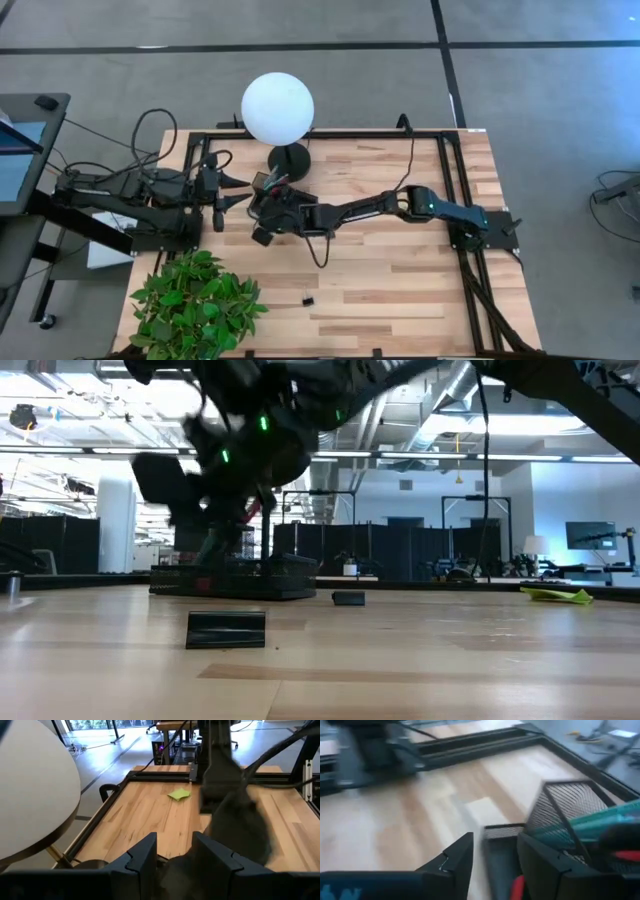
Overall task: Pick and place office supplies into organizer
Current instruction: Put the top black binder clip into the black desk organizer
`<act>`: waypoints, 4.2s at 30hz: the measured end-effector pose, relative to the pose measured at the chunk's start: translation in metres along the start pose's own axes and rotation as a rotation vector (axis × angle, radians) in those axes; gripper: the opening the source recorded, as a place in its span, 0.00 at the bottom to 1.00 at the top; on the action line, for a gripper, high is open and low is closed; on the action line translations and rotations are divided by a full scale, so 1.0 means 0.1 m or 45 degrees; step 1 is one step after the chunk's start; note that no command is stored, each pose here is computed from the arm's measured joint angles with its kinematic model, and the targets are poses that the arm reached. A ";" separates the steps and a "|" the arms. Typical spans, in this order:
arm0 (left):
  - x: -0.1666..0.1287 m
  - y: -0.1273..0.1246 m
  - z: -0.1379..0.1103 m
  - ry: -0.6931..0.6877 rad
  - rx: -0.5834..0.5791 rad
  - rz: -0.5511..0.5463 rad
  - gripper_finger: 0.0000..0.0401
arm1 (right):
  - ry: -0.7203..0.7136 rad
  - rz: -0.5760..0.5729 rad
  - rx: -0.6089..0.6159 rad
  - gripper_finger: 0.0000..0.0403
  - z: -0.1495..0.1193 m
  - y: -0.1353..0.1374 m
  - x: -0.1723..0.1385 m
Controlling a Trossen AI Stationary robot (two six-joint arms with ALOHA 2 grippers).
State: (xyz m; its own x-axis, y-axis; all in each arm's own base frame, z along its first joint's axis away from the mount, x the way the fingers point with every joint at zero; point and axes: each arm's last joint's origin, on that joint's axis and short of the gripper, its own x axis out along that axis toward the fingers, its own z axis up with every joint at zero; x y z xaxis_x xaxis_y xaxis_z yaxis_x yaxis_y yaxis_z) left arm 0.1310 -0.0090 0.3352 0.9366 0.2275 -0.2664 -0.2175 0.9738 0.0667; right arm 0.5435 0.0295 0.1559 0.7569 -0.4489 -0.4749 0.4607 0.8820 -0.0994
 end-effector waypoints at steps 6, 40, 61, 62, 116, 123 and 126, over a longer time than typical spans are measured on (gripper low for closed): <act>0.00 0.00 0.00 0.000 -0.012 0.000 0.29 | 0.220 0.166 -0.111 0.31 0.45 0.14 -0.62; 0.16 -0.07 -0.05 0.096 -0.098 -0.016 0.29 | -0.029 -0.283 0.507 0.30 -1.17 0.31 -2.11; 0.22 -0.10 -0.07 0.137 -0.104 -0.038 0.29 | 0.272 0.072 0.474 0.30 -0.97 0.11 -1.40; 0.22 -0.10 -0.07 0.135 -0.104 -0.033 0.29 | 0.270 0.061 0.501 0.30 -0.96 0.09 -1.38; 0.22 -0.06 -0.06 0.115 0.043 0.104 0.29 | 0.008 -0.388 0.828 0.31 -1.34 0.18 -1.58; 0.22 -0.06 -0.06 0.115 0.043 0.104 0.29 | 0.023 -0.367 0.892 0.49 -1.34 0.21 -1.60; 0.22 -0.06 -0.06 0.115 0.046 0.104 0.29 | 0.028 -0.369 0.899 0.59 -1.35 0.21 -1.60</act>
State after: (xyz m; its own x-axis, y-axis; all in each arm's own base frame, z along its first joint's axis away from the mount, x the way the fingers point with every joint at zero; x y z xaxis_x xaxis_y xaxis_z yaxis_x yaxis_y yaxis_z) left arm 0.1518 -0.0102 0.3233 0.8872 0.3071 -0.3444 -0.2806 0.9516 0.1257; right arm 0.3696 0.1388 0.1118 0.5545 -0.6392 -0.5329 0.8322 0.4245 0.3568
